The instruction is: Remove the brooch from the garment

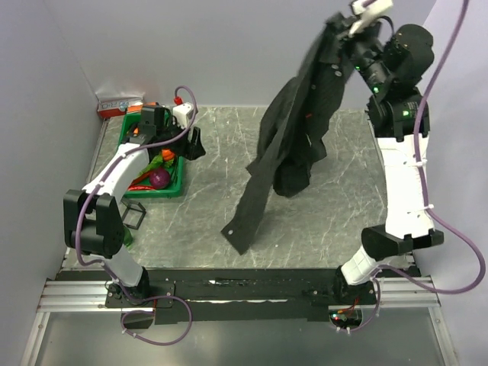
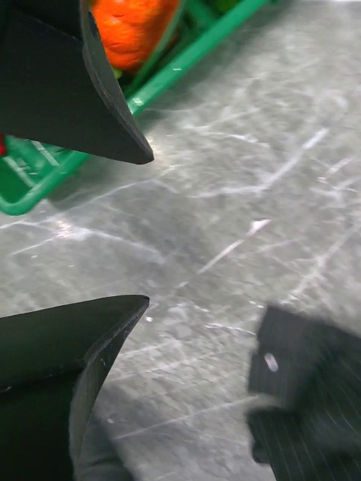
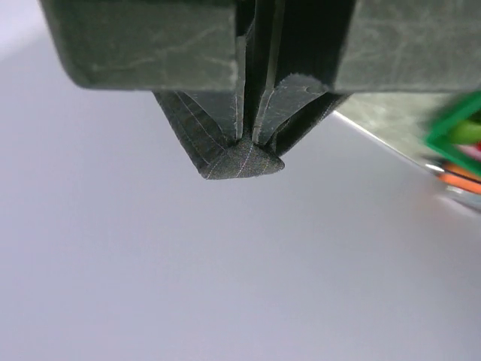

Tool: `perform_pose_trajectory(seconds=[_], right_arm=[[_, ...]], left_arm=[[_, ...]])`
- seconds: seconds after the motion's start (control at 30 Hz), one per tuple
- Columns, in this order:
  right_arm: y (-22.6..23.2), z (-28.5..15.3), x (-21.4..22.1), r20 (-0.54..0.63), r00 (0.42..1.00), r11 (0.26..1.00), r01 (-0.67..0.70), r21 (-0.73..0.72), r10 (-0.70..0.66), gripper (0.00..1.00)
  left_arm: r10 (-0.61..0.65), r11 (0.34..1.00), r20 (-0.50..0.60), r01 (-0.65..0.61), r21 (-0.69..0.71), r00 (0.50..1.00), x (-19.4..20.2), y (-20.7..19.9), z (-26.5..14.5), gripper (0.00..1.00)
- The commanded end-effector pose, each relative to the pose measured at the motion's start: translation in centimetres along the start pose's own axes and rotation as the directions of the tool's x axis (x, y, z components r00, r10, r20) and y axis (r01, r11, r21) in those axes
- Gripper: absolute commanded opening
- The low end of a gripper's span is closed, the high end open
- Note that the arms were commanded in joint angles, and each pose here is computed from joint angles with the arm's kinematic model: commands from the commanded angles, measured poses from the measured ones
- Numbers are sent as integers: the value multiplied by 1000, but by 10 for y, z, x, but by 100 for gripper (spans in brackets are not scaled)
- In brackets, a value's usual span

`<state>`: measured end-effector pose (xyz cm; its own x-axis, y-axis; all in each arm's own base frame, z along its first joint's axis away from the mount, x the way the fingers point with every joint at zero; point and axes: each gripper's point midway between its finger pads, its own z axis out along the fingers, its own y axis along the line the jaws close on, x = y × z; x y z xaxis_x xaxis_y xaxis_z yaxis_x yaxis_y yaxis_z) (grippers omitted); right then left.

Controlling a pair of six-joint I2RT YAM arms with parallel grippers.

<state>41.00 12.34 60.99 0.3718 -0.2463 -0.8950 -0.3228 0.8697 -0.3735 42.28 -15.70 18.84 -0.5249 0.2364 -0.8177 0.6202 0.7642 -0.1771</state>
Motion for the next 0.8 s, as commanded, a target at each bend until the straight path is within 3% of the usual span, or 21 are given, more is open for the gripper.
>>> perform_pose_trajectory(seconds=[0.0, 0.03, 0.1, 0.17, 0.3, 0.47, 0.6, 0.77], right_arm=[[-44, -19, 69, -150, 985, 984, -64, 167, 90, 0], [-50, -34, 73, -163, 981, 978, -74, 196, 106, 0], [-54, -54, 145, -302, 936, 963, -108, 246, 182, 0], [-70, -85, 179, -369, 897, 939, -123, 321, 244, 0], [-51, -121, 249, -505, 791, 925, -195, 327, 345, 0], [-36, -139, 274, -580, 718, 920, -245, 307, 385, 0], [-32, -144, 282, -609, 696, 924, -257, 284, 381, 0], [-28, -148, 287, -621, 682, 922, -282, 266, 387, 0]], left_arm=[[53, 995, 99, -61, 85, 994, -27, -9, 15, 76], [80, 990, 100, -90, 106, 992, -25, -17, 21, 76], [112, 982, 86, -123, 140, 990, -18, -24, 39, 76], [172, 966, 80, -184, 184, 982, -15, -43, 56, 75], [234, 948, 44, -238, 213, 971, 4, -68, 100, 74], [325, 909, 60, -330, 256, 944, 15, -110, 135, 72], [389, 884, 83, -397, 248, 918, 19, -134, 164, 72], [378, 887, 77, -385, 255, 923, 17, -148, 189, 72]])
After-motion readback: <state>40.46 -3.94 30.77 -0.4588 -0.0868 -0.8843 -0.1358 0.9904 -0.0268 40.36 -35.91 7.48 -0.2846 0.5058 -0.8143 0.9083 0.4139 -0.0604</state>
